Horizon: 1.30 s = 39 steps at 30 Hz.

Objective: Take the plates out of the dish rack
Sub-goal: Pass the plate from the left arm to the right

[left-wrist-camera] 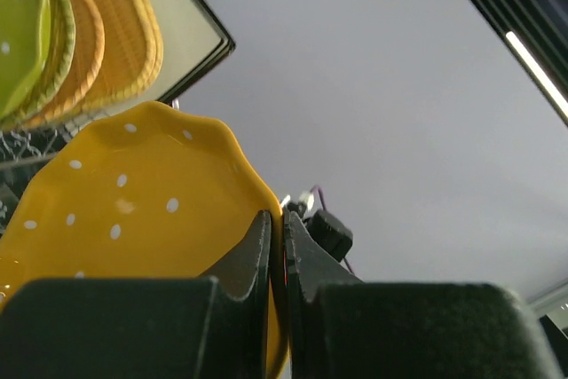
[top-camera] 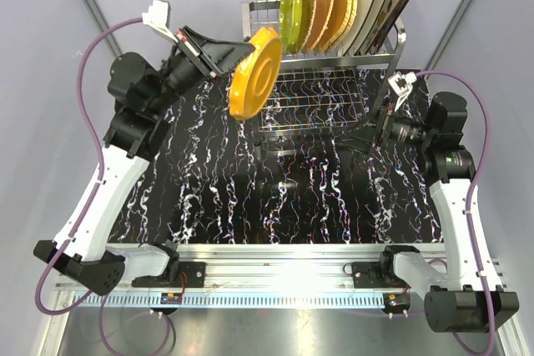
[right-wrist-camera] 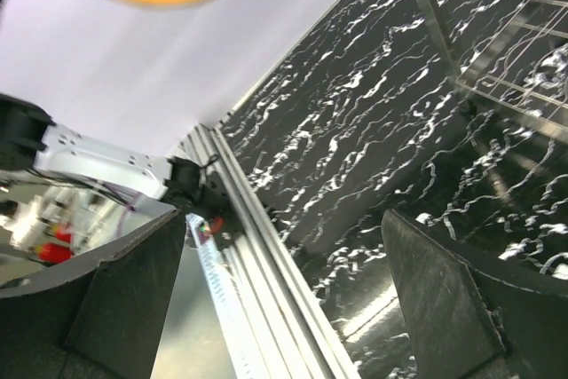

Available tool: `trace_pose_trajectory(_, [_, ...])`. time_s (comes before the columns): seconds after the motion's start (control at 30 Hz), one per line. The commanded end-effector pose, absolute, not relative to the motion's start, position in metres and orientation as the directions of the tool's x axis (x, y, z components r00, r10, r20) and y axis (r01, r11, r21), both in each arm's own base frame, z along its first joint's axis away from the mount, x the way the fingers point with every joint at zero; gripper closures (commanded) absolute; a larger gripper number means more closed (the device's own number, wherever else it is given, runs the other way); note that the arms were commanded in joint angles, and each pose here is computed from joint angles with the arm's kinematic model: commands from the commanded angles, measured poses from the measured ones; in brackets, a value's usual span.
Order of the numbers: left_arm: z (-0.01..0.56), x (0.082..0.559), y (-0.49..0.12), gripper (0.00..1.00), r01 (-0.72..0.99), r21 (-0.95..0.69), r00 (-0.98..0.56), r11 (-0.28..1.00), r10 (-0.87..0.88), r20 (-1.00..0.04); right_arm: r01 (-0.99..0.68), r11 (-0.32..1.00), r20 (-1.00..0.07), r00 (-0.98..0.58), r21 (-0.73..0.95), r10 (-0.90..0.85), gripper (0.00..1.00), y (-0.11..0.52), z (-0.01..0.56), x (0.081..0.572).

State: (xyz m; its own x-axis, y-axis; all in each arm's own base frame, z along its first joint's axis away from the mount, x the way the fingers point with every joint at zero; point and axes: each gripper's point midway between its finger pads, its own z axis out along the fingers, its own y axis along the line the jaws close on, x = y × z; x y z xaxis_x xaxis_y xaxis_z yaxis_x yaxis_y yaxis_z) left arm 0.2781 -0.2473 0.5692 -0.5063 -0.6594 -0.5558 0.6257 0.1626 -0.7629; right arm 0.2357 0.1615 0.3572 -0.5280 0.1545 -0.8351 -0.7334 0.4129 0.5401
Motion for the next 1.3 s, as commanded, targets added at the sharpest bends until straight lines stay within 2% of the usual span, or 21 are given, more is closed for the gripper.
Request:
trace_pose_trajectory(0.0, [0.615, 0.222, -0.237, 1.0, 0.786, -0.617, -0.434, 0.038, -0.676, -0.595, -0.71, 0.362, -0.793, -0.581, 0.604, 0.184, 0.0, 0.172, 0.368, 0.232])
trace_pose_trajectory(0.17, [0.585, 0.22, -0.249, 1.0, 0.773, -0.634, -0.477, 0.021, -0.64, -0.603, -0.603, 0.327, -0.68, -0.696, 0.728, 0.231, 0.0, 0.177, 0.359, 0.236])
trace_pose_trajectory(0.4, [0.53, 0.232, -0.266, 1.0, 0.733, -0.679, -0.521, 0.05, -0.6, -0.607, -0.35, 0.27, -0.43, -0.833, 0.897, 0.348, 0.01, 0.181, 0.344, 0.249])
trace_pose_trajectory(0.5, [0.511, 0.235, -0.272, 1.0, 0.717, -0.696, -0.542, 0.039, -0.596, -0.592, -0.283, 0.262, -0.369, -0.844, 0.923, 0.389, 0.01, 0.185, 0.341, 0.258])
trace_pose_trajectory(0.8, [0.471, 0.236, -0.296, 1.0, 0.704, -0.709, -0.592, 0.044, -0.515, -0.62, 0.054, 0.218, -0.059, -0.875, 0.974, 0.481, 0.05, 0.206, 0.316, 0.282])
trace_pose_trajectory(1.1, [0.429, 0.227, -0.324, 1.0, 0.694, -0.717, -0.65, 0.061, -0.374, -0.661, 0.245, 0.161, 0.137, -0.859, 0.956, 0.493, 0.05, 0.22, 0.3, 0.29])
trace_pose_trajectory(1.27, [0.414, 0.227, -0.331, 1.0, 0.686, -0.724, -0.666, 0.075, -0.336, -0.666, 0.25, 0.145, 0.15, -0.858, 0.957, 0.491, 0.05, 0.22, 0.307, 0.286])
